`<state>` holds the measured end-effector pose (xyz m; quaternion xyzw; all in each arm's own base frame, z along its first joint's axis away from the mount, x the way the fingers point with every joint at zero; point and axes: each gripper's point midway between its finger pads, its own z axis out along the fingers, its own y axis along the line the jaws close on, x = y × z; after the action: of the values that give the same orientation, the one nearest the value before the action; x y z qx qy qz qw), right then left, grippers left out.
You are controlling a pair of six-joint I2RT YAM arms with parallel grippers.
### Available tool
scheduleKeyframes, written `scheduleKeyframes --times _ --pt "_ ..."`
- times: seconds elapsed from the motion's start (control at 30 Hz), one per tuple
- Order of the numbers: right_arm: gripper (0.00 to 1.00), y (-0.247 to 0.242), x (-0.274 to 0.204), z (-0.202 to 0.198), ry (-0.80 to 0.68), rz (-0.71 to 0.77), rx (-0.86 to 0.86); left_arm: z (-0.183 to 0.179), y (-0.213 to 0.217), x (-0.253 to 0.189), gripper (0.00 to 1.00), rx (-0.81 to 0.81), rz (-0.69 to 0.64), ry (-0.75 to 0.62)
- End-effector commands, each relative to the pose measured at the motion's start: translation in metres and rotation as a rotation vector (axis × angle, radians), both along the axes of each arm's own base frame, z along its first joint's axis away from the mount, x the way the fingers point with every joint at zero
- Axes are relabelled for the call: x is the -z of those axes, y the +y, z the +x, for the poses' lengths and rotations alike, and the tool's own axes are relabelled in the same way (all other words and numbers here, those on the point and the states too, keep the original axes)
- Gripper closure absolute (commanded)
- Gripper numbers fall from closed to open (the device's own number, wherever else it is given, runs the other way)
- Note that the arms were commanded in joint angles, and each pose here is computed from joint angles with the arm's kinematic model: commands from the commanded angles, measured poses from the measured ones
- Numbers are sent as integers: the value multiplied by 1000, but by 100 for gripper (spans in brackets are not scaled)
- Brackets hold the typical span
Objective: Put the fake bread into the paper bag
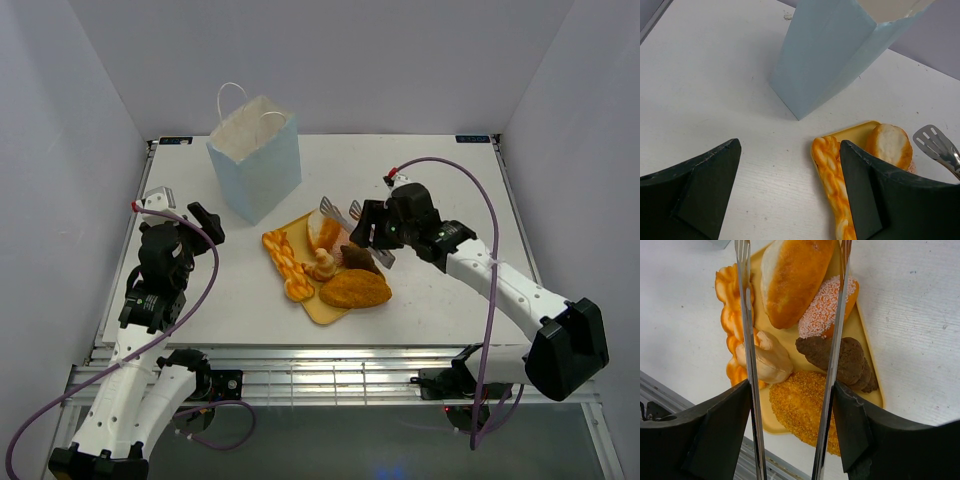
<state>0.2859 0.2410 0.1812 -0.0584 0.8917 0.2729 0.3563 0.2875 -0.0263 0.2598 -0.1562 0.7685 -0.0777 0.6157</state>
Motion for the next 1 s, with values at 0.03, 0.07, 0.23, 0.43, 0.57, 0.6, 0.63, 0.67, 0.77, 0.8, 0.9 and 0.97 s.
scheduleKeyframes --times 0.03,0.07,0.23,0.43,0.57,0.6,0.63,0.67,0.77,0.8,0.9,0.97 --pt "30 4 3 7 -4 37 15 0 -3 -9 10 19 -3 -24" --pt "30 5 3 7 -1 43 16 0 -2 -9 10 19 -4 -24" --pt "30 9 14 8 24 45 11 0 -2 -9 10 18 -3 -24" --pt "30 21 18 9 39 90 -15 -1 -3 -10 10 22 -5 -29" --pt "31 27 22 10 54 108 -28 -1 -2 -10 10 20 -3 -29" --pt "32 28 22 10 57 114 -31 -2 -3 -11 10 23 -4 -33" --pt "33 31 20 10 55 132 -41 -2 -3 -11 10 23 -4 -33" --pt "33 33 20 10 55 139 -45 -2 -3 -12 10 22 -6 -35" --pt "34 35 22 11 62 143 -50 -2 -3 -13 10 24 -7 -38" --pt "34 36 24 12 67 140 -50 -2 -3 -12 10 25 -7 -36" --pt "37 39 27 12 81 146 -57 -2 -3 -13 10 26 -6 -38" --pt "41 40 27 12 85 148 -62 -2 -3 -12 10 26 -6 -38"
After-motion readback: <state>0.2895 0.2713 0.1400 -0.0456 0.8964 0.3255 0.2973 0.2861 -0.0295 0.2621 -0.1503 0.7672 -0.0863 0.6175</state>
